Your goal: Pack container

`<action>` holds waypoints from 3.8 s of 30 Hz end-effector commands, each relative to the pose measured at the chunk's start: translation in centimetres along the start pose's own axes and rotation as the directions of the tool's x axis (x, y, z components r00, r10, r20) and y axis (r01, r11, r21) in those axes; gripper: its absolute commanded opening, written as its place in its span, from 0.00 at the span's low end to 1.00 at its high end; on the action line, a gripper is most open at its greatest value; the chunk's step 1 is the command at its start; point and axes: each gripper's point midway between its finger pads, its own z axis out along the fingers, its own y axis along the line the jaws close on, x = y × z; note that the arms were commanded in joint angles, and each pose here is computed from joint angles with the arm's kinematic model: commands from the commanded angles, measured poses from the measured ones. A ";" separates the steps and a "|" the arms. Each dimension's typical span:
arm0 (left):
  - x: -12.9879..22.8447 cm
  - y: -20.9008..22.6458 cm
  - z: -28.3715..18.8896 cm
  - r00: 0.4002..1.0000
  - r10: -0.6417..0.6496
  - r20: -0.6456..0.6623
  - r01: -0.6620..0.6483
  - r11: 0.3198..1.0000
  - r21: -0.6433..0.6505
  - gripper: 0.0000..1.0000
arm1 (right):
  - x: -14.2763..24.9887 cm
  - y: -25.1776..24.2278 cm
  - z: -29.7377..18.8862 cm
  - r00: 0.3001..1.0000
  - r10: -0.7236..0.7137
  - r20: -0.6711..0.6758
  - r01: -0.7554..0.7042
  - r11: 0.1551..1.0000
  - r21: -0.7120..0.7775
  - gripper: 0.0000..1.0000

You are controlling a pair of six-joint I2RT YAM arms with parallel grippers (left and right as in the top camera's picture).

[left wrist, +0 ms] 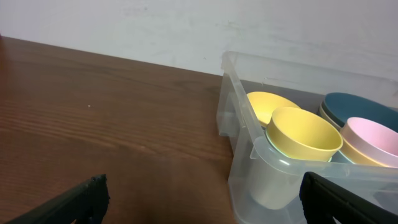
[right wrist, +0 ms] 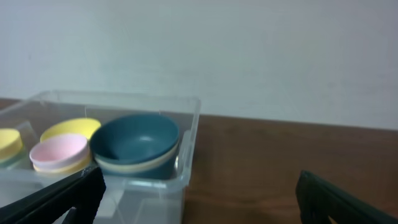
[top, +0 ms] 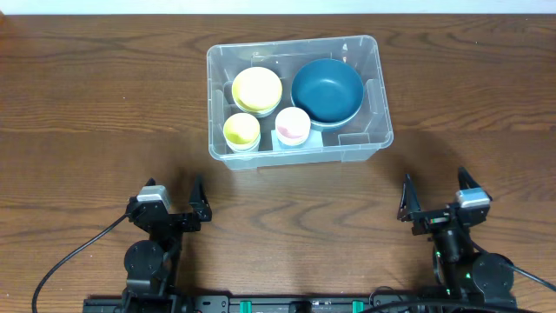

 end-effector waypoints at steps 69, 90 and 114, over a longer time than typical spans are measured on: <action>1.6 0.3 0.2 0.999 0.014 -0.043 -0.014 1.000 -0.004 0.98 | 6.4 -1.8 1.5 0.997 -0.031 -0.064 0.035 0.997 0.064 0.99; 1.6 0.3 0.2 0.999 0.014 -0.043 -0.015 1.000 -0.003 0.98 | 6.4 -1.8 1.5 0.997 -0.031 -0.064 0.035 0.997 0.064 0.99; 1.6 0.3 0.2 0.999 0.014 -0.043 -0.014 1.000 -0.003 0.98 | 6.4 -1.8 1.5 0.997 -0.031 -0.065 0.035 0.997 0.064 0.99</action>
